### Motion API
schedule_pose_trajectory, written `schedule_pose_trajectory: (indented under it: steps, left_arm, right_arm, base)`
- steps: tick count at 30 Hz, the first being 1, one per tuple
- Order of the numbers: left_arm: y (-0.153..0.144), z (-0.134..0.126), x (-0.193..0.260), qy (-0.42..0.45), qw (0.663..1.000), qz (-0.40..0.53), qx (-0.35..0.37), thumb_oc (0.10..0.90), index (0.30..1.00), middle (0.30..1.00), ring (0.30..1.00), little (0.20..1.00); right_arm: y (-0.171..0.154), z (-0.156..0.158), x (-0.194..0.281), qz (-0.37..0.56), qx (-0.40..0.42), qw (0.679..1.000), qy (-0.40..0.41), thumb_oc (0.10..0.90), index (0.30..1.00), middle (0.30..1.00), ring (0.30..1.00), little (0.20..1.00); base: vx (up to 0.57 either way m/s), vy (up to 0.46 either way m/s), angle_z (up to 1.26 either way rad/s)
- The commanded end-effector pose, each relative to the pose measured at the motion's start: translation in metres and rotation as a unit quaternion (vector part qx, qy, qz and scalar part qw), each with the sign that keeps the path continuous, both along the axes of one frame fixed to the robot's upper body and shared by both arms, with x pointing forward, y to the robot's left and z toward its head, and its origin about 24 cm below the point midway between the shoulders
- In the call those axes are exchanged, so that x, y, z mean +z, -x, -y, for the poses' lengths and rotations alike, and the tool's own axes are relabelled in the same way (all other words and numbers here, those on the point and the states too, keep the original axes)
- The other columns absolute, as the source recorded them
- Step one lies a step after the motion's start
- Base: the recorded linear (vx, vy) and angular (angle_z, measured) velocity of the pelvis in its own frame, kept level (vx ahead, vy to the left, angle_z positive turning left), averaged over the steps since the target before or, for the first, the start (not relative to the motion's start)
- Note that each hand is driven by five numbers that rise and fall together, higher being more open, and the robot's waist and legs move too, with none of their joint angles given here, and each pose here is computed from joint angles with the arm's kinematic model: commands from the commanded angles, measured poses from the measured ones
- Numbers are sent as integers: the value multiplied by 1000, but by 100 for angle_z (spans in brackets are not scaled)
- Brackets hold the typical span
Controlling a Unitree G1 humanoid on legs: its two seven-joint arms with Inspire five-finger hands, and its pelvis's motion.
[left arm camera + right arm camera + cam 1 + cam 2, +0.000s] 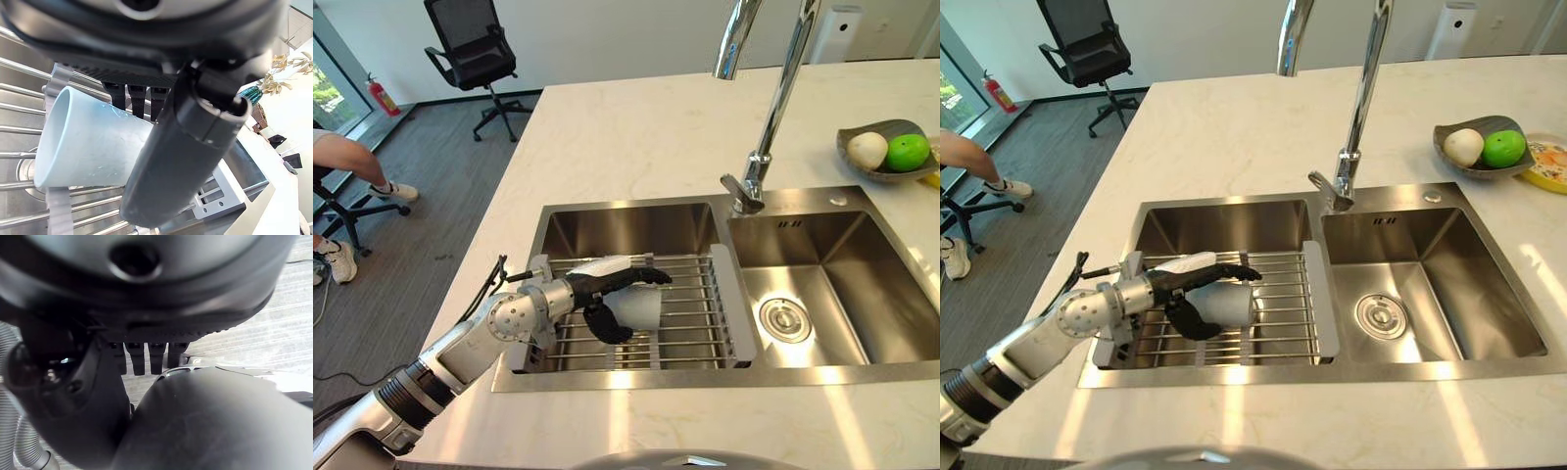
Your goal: Place the dishes in the dishwasher.
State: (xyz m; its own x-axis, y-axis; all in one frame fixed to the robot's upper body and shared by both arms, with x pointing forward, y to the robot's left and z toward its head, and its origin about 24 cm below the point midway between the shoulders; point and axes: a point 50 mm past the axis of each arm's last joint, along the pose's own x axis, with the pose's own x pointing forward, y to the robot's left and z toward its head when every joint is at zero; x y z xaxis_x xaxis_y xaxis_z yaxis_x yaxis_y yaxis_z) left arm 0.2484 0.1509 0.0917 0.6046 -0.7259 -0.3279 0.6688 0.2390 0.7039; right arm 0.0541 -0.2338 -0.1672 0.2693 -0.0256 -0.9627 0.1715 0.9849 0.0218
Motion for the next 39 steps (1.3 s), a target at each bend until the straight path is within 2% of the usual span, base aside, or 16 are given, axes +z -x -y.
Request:
schedule_pose_trajectory:
  steps: [1, 6, 9, 18, 19, 20, 21, 27, 31, 36, 39]
  left_arm:
    - [-18, 0, 50, 6, 993, 114, -7, 800, 900, 900, 900, 900]
    - [-21, -11, 34, -11, 993, 109, 32, 800, 900, 900, 900, 900]
    - [-29, -16, 18, -52, 991, 114, 56, 800, 900, 900, 900, 900]
    - [-37, -13, 0, -104, 986, 113, 61, 800, 900, 900, 900, 900]
    - [-39, -9, -5, -119, 985, 110, 54, 725, 787, 787, 787, 787]
    - [-39, -9, -5, -119, 985, 110, 54, 725, 787, 787, 787, 787]
    - [-39, -5, -10, -139, 984, 107, 39, 400, 300, 300, 300, 300]
    - [-39, 4, -9, -161, 978, 134, 4, 400, 300, 300, 300, 300]
    - [-35, 14, 3, -119, 978, 172, -20, 400, 300, 300, 300, 300]
    - [-27, 2, 21, -64, 967, 246, 2, 400, 300, 300, 300, 300]
    - [-25, -8, 21, -61, 965, 253, 26, 400, 300, 300, 300, 300]
  right_arm:
    - [50, -11, -7, -99, 29, 995, -17, 800, 900, 900, 900, 900]
    - [45, -10, -6, -92, 31, 995, -15, 800, 900, 900, 900, 900]
    - [42, -7, -6, -89, 37, 995, -10, 800, 900, 900, 900, 900]
    - [36, -1, -4, -83, 39, 996, 0, 800, 900, 900, 900, 900]
    - [34, 1, -4, -81, 40, 996, 3, 800, 900, 900, 900, 900]
    - [34, 1, -4, -81, 40, 996, 3, 800, 900, 900, 900, 900]
    - [32, 3, -3, -77, 41, 996, 7, 800, 900, 900, 900, 900]
    - [31, 7, -2, -72, 43, 996, 15, 800, 900, 900, 900, 900]
    - [31, 7, -2, -65, 41, 997, 20, 800, 900, 900, 900, 900]
    - [36, -1, -4, -62, 32, 997, 15, 800, 900, 900, 900, 900]
    - [34, -4, -4, -61, 32, 998, 15, 800, 900, 900, 900, 900]
  base:
    - [0, 0, 0]
    - [0, 0, 0]
    - [0, 0, 0]
    - [0, 0, 0]
    - [0, 0, 0]
    - [0, 0, 0]
    - [0, 0, 0]
    - [-7, 4, -4]
    - [0, 0, 0]
    - [-10, -44, 0]
    - [-29, -102, 5]
